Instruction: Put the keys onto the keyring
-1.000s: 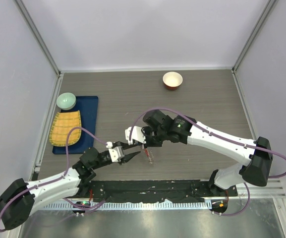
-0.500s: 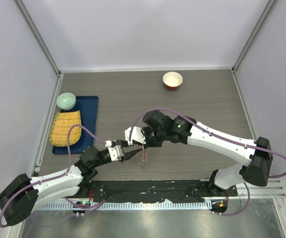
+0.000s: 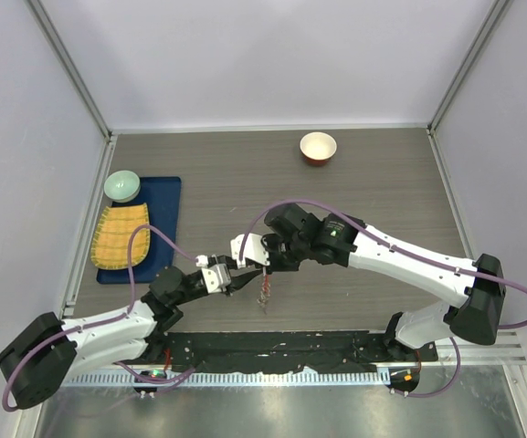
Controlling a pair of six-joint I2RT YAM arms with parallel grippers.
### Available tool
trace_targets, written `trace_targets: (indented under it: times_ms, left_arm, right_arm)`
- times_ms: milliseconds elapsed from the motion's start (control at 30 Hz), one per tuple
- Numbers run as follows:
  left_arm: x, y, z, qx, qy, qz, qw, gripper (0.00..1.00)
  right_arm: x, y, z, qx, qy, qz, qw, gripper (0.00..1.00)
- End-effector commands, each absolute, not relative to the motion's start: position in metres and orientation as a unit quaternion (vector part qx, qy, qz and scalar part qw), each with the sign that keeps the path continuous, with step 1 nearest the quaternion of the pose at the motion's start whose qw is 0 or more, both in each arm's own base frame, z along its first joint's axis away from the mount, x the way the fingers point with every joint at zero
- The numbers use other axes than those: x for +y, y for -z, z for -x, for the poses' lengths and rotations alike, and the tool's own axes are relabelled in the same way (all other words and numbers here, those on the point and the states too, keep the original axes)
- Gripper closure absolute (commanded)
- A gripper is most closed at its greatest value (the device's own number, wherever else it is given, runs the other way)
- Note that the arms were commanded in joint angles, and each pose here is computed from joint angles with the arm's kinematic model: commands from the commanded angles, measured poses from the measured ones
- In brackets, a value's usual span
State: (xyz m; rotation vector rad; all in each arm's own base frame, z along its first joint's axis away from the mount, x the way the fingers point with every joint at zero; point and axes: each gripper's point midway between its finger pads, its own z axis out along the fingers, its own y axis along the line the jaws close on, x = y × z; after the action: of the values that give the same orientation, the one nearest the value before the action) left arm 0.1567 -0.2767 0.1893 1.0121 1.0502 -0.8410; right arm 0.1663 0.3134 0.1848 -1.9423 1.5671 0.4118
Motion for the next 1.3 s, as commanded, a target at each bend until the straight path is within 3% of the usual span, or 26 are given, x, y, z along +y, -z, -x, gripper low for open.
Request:
trace_targets:
  times_ms: [0,533,733,900,1033,1133,1267]
  left_arm:
    - [-0.281,-0.227,-0.158,0.420,0.380,-0.434,0.701,0.73]
    - [-0.290,-0.213,-0.160,0.446,0.386,-0.451,0.670,0.80]
    - [-0.291,-0.207,-0.161,0.454,0.384,-0.454,0.663,1.00]
    - [-0.287,-0.200,-0.167,0.473,0.374,-0.443,0.663,1.00]
    - [-0.279,-0.204,-0.174,0.474,0.359,-0.417,0.688,1.00]
    - [-0.274,-0.203,-0.176,0.472,0.353,-0.407,0.698,1.00]
    - [-0.269,-0.205,-0.176,0.466,0.353,-0.388,0.712,1.00]
  right_arm:
    - [0.327,-0.223,-0.167,0.563,-0.174,0.724,0.359,0.99]
    - [0.328,-0.226,-0.165,0.559,-0.176,0.724,0.363,0.99]
    - [0.327,-0.228,-0.165,0.559,-0.176,0.723,0.366,0.99]
    - [0.324,-0.232,-0.166,0.565,-0.174,0.713,0.376,0.98]
    - [0.320,-0.241,-0.169,0.585,-0.176,0.680,0.406,0.72]
    - [0.314,-0.253,-0.172,0.599,-0.181,0.641,0.445,0.58]
    - [0.301,-0.259,-0.184,0.628,-0.178,0.584,0.482,0.47]
